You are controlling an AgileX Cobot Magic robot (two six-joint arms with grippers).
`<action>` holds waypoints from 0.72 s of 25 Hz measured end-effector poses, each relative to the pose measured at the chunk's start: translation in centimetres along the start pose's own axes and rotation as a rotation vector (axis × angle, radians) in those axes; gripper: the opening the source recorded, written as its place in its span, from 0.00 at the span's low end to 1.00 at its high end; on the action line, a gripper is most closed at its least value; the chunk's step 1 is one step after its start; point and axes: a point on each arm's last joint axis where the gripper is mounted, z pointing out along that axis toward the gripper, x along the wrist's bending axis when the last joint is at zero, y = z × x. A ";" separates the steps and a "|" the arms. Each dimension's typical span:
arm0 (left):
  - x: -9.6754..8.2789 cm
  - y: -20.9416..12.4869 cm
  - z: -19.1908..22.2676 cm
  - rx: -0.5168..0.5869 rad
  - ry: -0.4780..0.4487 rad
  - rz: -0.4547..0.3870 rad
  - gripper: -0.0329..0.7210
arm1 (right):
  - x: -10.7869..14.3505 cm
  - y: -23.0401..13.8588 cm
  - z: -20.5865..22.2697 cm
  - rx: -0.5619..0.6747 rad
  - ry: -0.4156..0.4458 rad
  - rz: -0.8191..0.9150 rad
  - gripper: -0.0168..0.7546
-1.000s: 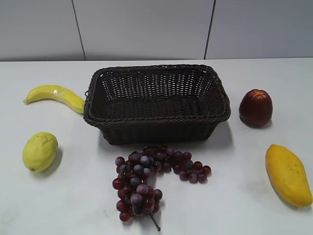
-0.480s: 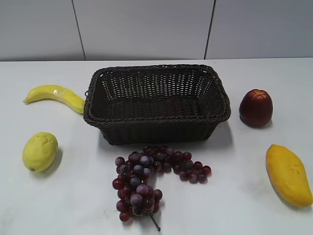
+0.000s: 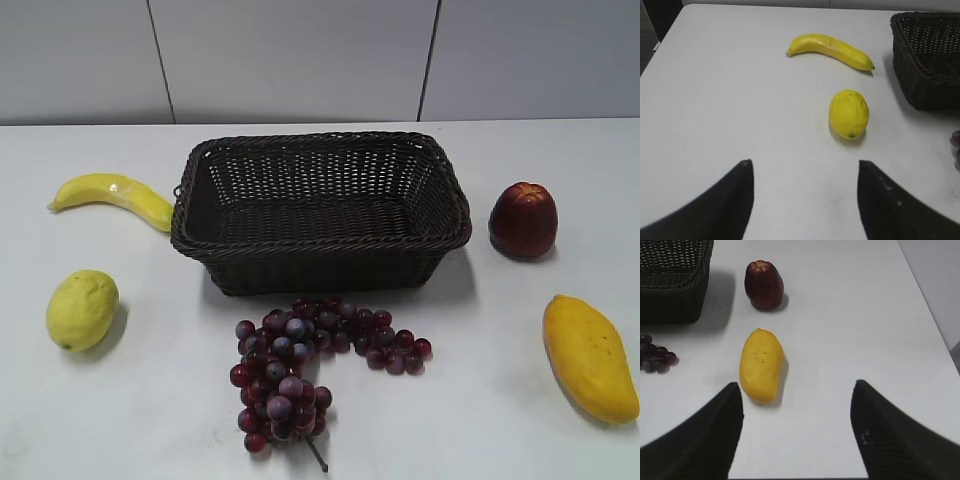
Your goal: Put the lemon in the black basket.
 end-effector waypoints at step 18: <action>-0.5 5.4 7.4 0.204 -0.150 -0.182 0.92 | 0.0 0.0 0.0 0.000 0.000 0.000 0.74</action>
